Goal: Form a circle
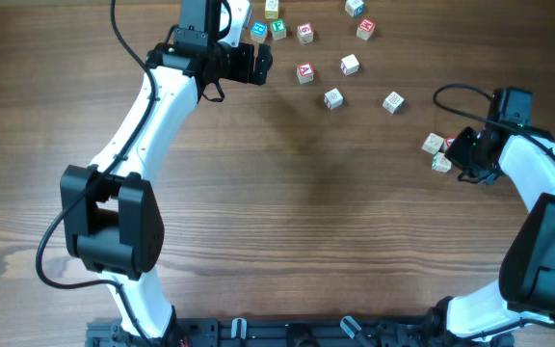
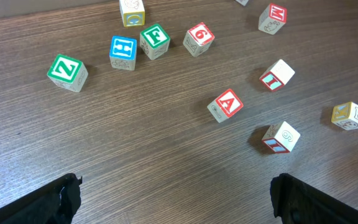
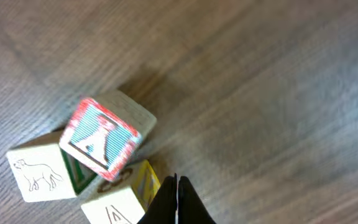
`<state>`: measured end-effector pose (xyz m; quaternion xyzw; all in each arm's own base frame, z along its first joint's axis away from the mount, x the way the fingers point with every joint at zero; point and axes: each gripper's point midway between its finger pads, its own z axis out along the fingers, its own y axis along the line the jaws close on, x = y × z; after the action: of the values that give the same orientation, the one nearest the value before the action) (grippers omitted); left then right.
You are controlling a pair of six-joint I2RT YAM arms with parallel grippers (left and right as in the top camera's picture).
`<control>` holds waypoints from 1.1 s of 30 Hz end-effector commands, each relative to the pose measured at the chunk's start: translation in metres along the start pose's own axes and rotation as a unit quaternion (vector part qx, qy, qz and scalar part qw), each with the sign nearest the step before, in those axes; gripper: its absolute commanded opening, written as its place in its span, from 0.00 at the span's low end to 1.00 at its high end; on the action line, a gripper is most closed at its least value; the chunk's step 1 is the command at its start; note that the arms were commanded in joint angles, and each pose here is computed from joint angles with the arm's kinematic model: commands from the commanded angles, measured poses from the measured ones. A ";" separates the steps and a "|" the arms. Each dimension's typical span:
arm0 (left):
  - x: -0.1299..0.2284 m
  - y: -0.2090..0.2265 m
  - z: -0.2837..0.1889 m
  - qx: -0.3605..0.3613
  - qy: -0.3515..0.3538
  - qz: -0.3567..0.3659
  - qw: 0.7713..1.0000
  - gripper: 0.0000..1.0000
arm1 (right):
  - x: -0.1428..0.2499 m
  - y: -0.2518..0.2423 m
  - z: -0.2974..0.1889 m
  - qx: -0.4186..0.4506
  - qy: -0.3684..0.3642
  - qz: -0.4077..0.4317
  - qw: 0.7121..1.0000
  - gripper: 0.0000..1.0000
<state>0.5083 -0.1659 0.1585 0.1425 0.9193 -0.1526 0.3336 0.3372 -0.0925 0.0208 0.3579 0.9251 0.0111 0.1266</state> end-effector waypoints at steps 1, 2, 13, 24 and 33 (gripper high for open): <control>0.005 -0.002 0.005 0.004 0.007 -0.001 1.000 1.00 | 0.005 -0.004 0.002 0.007 0.013 0.043 0.999 0.04; 0.005 -0.002 0.005 0.004 0.007 -0.001 1.000 1.00 | 0.005 -0.003 0.002 0.005 0.013 0.043 0.999 0.04; 0.005 -0.002 0.005 0.004 0.007 -0.001 1.000 1.00 | -0.001 0.006 0.002 -0.019 0.005 0.057 0.998 0.04; 0.005 -0.002 0.005 0.004 0.007 -0.001 1.000 1.00 | -0.004 0.012 0.002 -0.034 0.000 0.055 0.998 0.04; 0.005 -0.002 0.005 0.004 0.007 -0.001 1.000 1.00 | 0.004 0.015 0.002 -0.044 0.020 0.056 0.997 0.04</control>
<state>0.5083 -0.1659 0.1585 0.1425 0.9193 -0.1526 0.3336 0.3452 -0.0826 0.0225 0.3953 0.9076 0.0516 0.1316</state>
